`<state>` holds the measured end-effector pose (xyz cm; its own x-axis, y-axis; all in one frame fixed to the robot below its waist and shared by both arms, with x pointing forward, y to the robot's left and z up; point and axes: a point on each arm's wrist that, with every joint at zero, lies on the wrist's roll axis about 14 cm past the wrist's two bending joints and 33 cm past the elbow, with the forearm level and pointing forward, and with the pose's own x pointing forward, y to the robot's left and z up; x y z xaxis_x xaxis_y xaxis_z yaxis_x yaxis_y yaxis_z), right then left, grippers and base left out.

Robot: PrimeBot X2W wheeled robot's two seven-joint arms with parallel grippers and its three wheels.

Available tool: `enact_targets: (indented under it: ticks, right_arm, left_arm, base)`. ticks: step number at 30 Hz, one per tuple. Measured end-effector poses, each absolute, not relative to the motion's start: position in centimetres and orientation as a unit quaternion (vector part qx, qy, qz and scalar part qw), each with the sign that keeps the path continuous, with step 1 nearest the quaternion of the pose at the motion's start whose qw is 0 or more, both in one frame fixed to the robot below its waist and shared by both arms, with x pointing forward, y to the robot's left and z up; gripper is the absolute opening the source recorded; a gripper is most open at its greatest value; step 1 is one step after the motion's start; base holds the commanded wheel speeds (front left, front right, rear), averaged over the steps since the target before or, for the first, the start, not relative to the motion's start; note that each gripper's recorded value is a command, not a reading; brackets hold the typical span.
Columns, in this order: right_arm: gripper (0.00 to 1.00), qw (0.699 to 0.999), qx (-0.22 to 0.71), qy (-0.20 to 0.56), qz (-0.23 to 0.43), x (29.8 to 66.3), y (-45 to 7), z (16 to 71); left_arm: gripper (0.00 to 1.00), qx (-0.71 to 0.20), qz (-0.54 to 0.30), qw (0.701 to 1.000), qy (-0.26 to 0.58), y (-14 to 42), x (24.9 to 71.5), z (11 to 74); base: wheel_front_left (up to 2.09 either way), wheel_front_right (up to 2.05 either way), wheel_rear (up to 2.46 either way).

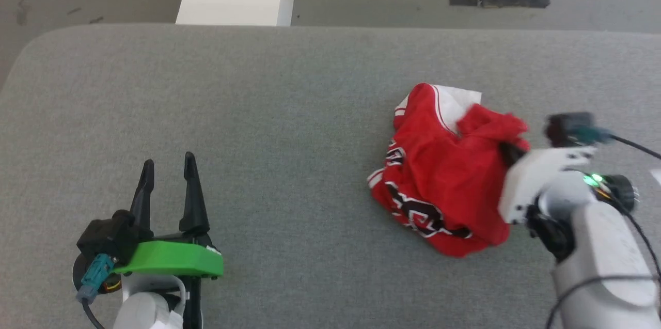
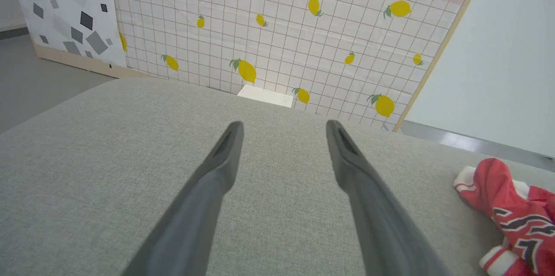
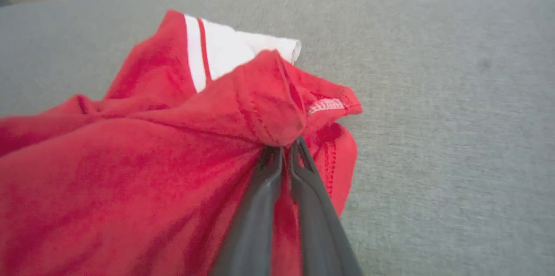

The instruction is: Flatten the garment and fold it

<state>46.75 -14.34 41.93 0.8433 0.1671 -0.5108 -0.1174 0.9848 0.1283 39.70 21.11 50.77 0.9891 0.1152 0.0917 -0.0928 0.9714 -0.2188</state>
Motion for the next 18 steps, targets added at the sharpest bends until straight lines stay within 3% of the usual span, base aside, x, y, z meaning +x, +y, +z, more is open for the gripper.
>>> enact_targets:
  ticks: [7, 10, 13, 15, 16, 18]
  right_arm:
    - [0.00, 0.974, 0.095, 0.194, -0.063, 41.9, -24.0, 44.0]
    - [0.00, 0.964, 0.103, 0.211, -0.124, 38.0, -28.0, 43.0]
    - [0.00, 0.938, 0.117, 0.277, -0.174, 33.3, -30.8, 40.1]
    - [0.47, 0.917, 0.125, 0.328, -0.187, 30.4, -31.2, 38.1]
    - [1.00, 0.914, 0.126, 0.333, -0.193, 29.6, -31.5, 37.8]
    - [1.00, 0.921, 0.126, 0.311, -0.199, 29.7, -32.0, 38.7]
  left_arm:
    - [1.00, -0.113, 0.025, 0.991, -0.067, 19.4, 39.6, 52.0]
    - [1.00, -0.117, 0.005, 0.990, -0.073, 18.2, 39.7, 52.5]
    - [1.00, -0.119, -0.011, 0.990, -0.079, 17.2, 39.8, 53.1]
    - [1.00, -0.120, -0.018, 0.989, -0.081, 16.7, 39.8, 53.3]
    - [1.00, -0.121, -0.022, 0.989, -0.083, 16.4, 39.9, 53.4]
    - [1.00, -0.122, -0.026, 0.989, -0.084, 16.2, 39.8, 53.5]
  base:
    - [0.00, 0.00, 0.00]
    - [0.00, 0.00, 0.00]
    - [0.00, 0.00, 0.00]
    - [0.00, 0.00, 0.00]
    - [0.00, 0.00, 0.00]
    - [0.00, 0.00, 0.00]
